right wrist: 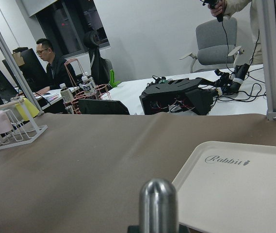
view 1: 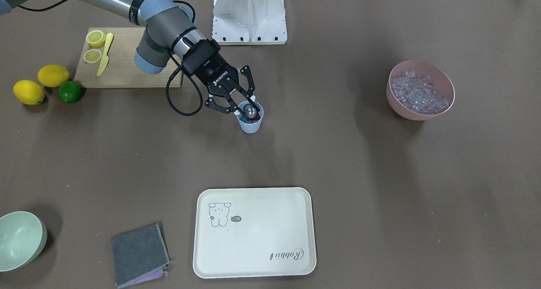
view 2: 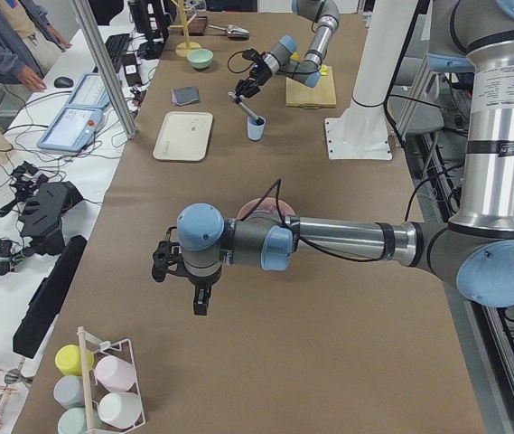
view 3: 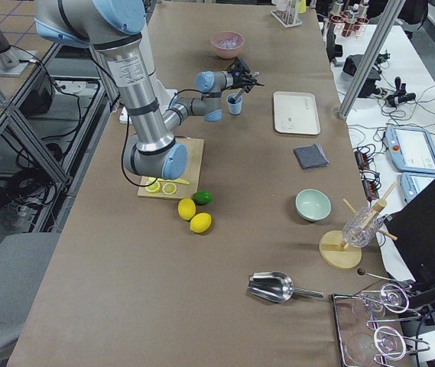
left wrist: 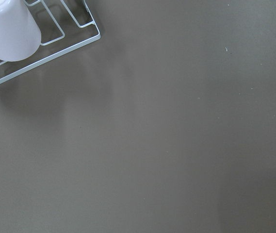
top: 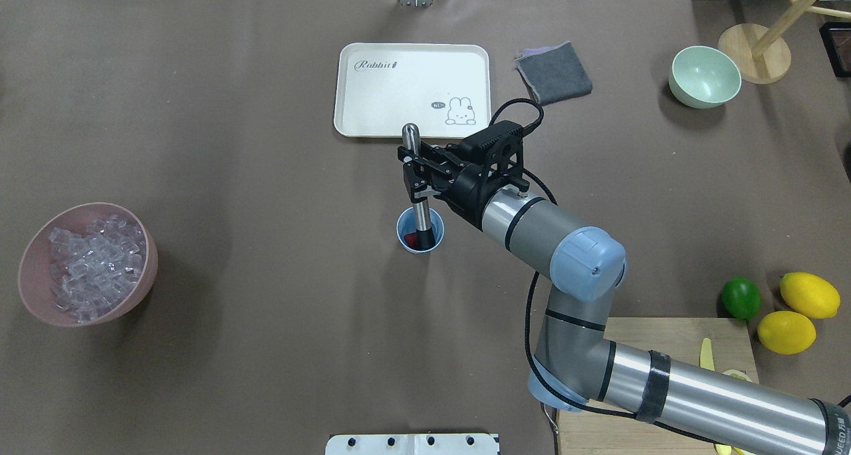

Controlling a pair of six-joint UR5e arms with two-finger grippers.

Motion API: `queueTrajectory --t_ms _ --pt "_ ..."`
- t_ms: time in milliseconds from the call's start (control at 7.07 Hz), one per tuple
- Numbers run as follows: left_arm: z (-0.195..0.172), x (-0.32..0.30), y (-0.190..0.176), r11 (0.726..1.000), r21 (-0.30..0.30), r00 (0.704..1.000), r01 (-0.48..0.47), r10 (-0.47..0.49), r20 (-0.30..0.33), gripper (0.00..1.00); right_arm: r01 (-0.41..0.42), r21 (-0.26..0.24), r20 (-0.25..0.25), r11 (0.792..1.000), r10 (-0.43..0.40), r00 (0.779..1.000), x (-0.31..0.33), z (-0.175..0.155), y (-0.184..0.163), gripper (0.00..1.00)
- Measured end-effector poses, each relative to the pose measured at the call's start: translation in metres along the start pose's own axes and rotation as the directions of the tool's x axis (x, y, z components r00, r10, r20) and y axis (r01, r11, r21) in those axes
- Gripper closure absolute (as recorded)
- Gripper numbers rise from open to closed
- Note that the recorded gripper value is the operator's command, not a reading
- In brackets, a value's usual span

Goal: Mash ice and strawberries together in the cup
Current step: 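Lower the pestle into the cup and press down on the contents, then lift the pestle out of the cup with the right gripper, then carry the pestle back and stand it upright on the table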

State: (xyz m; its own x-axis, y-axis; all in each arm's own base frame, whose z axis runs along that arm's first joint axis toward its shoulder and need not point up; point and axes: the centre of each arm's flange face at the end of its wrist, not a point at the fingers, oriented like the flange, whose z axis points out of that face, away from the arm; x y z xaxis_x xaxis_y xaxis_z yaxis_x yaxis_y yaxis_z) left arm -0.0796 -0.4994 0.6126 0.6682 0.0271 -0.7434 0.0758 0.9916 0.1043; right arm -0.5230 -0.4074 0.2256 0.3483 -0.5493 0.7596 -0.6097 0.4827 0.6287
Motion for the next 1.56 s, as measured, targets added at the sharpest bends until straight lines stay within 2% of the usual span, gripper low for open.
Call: queueTrajectory --t_ms 283,566,708,849,991,1132,1274,1415,1557 --pt "0.0 0.0 -0.001 1.0 0.001 1.0 0.0 0.0 0.001 0.03 -0.008 0.03 0.006 1.0 0.008 1.0 -0.006 0.006 -0.019 1.0" --pt "-0.001 0.001 -0.002 1.0 0.002 1.0 0.0 0.0 0.001 0.03 -0.024 0.056 0.012 0.998 0.023 1.0 0.0 0.007 -0.058 1.0" --pt "-0.001 0.001 -0.002 1.0 0.002 1.0 0.0 0.0 0.001 0.03 -0.019 0.012 -0.001 1.0 0.019 1.0 0.013 -0.003 -0.085 1.0" --pt "-0.001 0.001 -0.002 1.0 0.001 1.0 0.0 0.0 0.0 0.03 -0.014 -0.079 -0.034 0.997 0.011 0.999 0.039 -0.021 -0.102 1.0" --pt "0.0 0.0 -0.001 1.0 0.0 1.0 0.001 -0.001 0.0 0.03 -0.023 -0.174 -0.065 0.985 0.012 0.998 0.077 -0.04 -0.11 1.0" --pt "0.0 -0.001 0.0 1.0 -0.001 1.0 0.002 -0.002 0.001 0.03 -0.061 -0.276 -0.106 0.959 0.033 0.994 0.125 -0.059 -0.112 1.0" --pt "0.0 0.0 0.0 1.0 0.0 1.0 0.002 -0.002 0.001 0.03 -0.14 -0.381 -0.178 0.914 0.076 0.981 0.174 -0.077 -0.112 1.0" --pt "0.0 0.0 0.001 1.0 0.001 1.0 0.001 -0.001 0.0 0.03 -0.244 -0.475 -0.272 0.845 0.123 0.955 0.217 -0.088 -0.112 1.0" --pt "0.0 0.0 0.002 1.0 0.001 1.0 0.0 0.0 -0.002 0.03 -0.357 -0.545 -0.368 0.759 0.166 0.915 0.256 -0.094 -0.111 1.0"
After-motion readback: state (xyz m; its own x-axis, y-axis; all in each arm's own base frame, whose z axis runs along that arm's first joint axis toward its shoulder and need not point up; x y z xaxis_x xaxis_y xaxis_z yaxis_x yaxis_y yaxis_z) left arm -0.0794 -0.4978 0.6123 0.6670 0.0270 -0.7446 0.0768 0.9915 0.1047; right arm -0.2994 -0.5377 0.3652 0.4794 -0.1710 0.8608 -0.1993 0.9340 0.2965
